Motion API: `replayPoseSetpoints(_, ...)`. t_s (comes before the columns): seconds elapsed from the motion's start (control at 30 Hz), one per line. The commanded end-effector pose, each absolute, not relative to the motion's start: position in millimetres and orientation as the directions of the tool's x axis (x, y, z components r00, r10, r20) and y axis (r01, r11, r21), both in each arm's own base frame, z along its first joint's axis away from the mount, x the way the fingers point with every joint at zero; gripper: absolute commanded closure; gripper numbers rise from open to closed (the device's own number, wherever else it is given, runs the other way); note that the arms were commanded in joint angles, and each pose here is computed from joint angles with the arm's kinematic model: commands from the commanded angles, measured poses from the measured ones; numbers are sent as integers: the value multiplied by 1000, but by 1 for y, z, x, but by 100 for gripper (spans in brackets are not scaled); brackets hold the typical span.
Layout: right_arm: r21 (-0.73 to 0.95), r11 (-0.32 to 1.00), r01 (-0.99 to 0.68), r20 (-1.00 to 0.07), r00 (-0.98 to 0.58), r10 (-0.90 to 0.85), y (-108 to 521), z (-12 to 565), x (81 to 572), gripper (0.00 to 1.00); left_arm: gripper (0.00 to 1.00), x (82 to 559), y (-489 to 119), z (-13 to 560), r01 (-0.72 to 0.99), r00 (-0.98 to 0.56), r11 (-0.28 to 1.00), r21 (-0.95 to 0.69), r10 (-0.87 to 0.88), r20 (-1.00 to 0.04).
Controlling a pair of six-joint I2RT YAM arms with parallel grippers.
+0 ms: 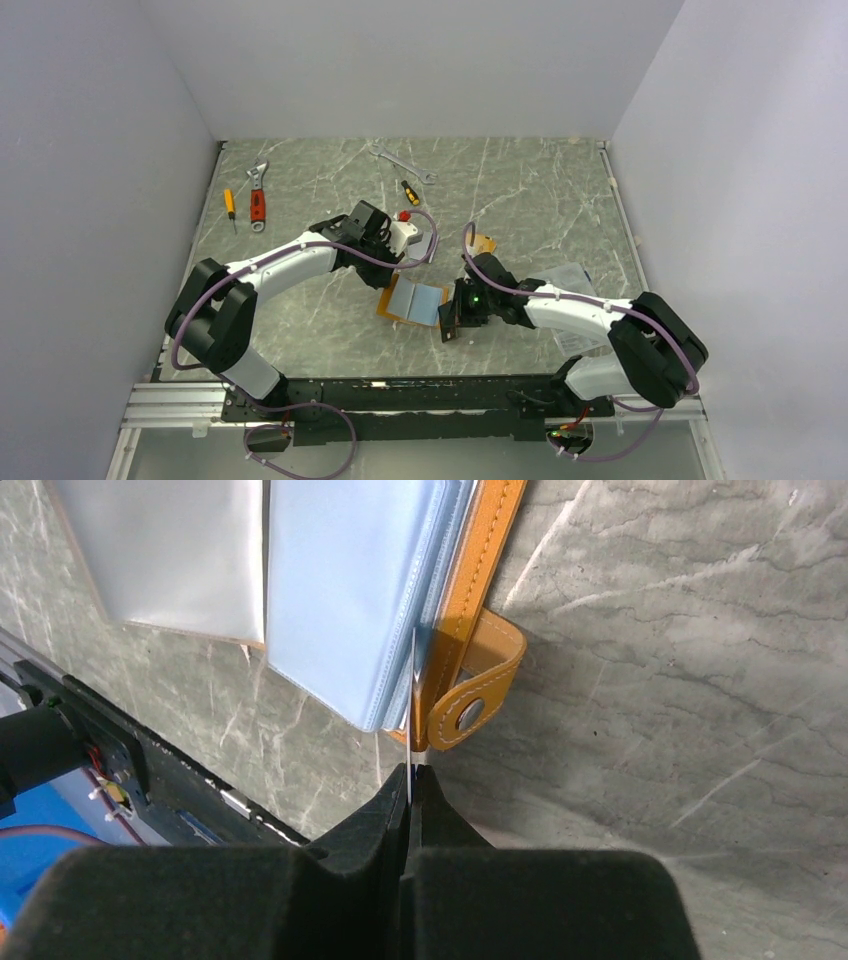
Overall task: Put the credit cards into the card holder
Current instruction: Open the card holder at the center of the board, then insert the credit card into the card holder.
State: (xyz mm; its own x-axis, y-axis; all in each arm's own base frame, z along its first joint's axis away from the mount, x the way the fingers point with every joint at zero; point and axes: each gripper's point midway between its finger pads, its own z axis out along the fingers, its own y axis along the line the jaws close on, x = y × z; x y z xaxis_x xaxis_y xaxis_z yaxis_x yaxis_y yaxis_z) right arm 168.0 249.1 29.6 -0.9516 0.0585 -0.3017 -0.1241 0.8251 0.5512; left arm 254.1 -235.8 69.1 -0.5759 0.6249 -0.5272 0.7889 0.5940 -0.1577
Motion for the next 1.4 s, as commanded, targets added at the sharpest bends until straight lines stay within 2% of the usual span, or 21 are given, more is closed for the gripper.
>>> replayPoseSetpoints(0.0,578,802,-153,-322,-945,52,258,35,174,100,100,260,-242,77,802,-551,580,-144,625,-553)
replayPoseSetpoints(0.47,546,817,-182,-402,-913,65,247,65,180,100,100,261,-241,79,800,-551,585,-134,627,-551)
replayPoseSetpoints(0.73,587,777,-227,-434,-899,66,262,78,188,100,100,261,-241,79,800,-552,584,-136,628,-548)
replayPoseSetpoints(1.37,581,790,-194,-352,-935,29,267,43,183,100,100,260,-241,81,805,-545,578,-136,628,-556)
